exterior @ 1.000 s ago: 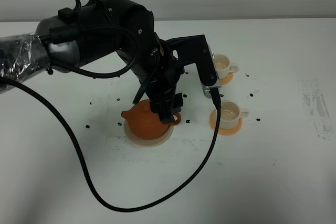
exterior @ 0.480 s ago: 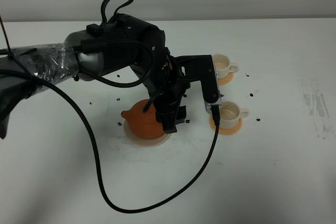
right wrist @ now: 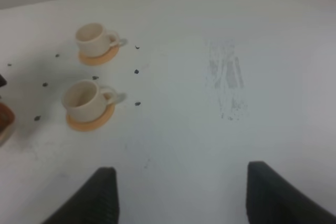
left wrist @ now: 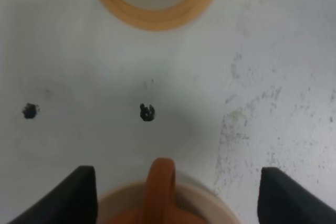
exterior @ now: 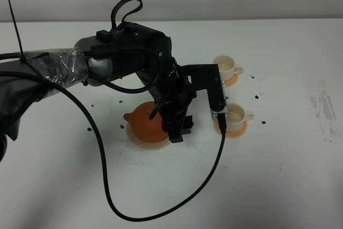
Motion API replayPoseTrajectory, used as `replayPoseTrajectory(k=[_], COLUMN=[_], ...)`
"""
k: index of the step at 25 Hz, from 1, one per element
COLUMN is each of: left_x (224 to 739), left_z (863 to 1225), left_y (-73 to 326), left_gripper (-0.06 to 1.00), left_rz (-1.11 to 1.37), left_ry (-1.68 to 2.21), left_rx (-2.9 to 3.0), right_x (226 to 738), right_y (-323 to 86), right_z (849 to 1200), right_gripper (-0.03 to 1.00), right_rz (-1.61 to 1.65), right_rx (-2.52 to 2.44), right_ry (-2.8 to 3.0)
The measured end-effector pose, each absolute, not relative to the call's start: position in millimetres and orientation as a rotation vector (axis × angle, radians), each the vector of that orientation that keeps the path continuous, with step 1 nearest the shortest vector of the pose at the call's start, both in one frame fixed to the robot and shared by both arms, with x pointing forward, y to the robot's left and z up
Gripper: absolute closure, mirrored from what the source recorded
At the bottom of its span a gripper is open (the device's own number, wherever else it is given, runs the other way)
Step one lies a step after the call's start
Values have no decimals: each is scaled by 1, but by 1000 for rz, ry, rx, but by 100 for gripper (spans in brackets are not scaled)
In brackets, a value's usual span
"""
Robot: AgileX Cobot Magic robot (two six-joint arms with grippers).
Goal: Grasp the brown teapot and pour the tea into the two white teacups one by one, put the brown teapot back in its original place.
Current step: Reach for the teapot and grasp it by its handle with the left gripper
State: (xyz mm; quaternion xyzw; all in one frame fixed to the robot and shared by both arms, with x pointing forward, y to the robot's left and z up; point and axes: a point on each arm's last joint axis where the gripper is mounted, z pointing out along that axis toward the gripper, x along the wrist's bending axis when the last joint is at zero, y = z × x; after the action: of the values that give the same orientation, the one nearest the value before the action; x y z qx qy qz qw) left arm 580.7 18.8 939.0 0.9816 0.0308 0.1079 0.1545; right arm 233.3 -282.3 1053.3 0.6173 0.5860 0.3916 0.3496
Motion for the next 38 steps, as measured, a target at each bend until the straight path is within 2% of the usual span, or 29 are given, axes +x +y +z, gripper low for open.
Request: replayPoseTrajectory(k=[15, 38], left_x=[580, 570], left_z=[919, 929], left_y=[16, 21], left_gripper=[29, 29], left_rz=[225, 108], left_ry=[126, 161], left_rx=[2829, 2871], right_x=[233, 233], right_y=[-282, -282], right_z=[1053, 1053], right_gripper=[43, 43], right_rz=[1014, 1014], right_rx=[1599, 1599], right_ry=[1518, 1518])
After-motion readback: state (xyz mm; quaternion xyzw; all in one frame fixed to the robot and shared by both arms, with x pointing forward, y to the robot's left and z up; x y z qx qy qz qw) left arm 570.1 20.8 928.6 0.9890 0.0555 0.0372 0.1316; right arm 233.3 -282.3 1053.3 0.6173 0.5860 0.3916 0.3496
